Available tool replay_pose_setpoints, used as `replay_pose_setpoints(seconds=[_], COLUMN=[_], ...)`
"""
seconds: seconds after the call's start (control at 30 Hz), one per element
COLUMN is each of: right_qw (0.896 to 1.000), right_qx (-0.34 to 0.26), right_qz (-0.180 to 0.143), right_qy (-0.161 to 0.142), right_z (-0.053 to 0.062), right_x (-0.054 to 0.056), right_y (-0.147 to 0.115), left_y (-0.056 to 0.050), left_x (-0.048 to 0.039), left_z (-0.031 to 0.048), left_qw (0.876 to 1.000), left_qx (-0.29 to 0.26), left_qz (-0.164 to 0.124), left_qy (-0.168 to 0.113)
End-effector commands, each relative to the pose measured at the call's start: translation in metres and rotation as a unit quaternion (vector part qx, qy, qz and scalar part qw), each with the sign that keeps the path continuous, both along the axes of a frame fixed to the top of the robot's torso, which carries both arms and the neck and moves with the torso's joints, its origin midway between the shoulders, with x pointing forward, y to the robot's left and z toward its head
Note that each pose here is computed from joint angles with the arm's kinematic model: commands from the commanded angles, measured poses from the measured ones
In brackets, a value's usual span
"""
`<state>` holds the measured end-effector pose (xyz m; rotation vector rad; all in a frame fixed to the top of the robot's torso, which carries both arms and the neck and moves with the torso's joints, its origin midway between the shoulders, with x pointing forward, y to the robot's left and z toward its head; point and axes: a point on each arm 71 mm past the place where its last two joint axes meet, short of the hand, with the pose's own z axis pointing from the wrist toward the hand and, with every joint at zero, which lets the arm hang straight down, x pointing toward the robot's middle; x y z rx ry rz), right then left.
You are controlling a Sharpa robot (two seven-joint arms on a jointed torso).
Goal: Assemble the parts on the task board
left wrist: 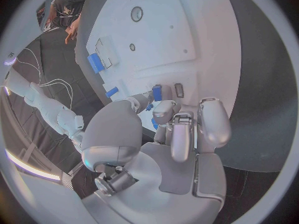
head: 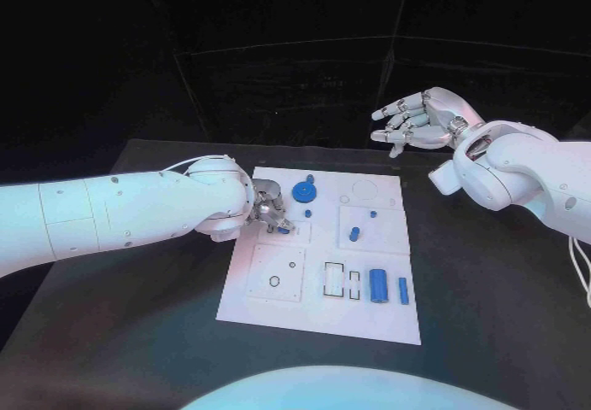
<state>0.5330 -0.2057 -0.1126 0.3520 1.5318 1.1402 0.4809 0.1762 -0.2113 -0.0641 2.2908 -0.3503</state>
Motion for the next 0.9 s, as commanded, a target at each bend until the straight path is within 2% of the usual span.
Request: replay_pose_setpoints(seconds=[0.03, 0.9], right_qw=[1.000, 1.000], right_qx=[0.001, 0.000], right_qz=[0.006, 0.004], right_qy=[-0.003, -0.001], right_z=[0.0017, 0.0016], right_x=[-0.0001, -0.0005], right_y=[0.0012, 0.0002], left_y=[0.0016, -0.0014], left_x=[-0.0013, 0.0023], left_z=[-0.0032, -0.0047], left_qw=[1.000, 1.000], left_qx=[0.012, 0.013], left_qz=[-0.002, 0.002], left_qy=[0.008, 0.017])
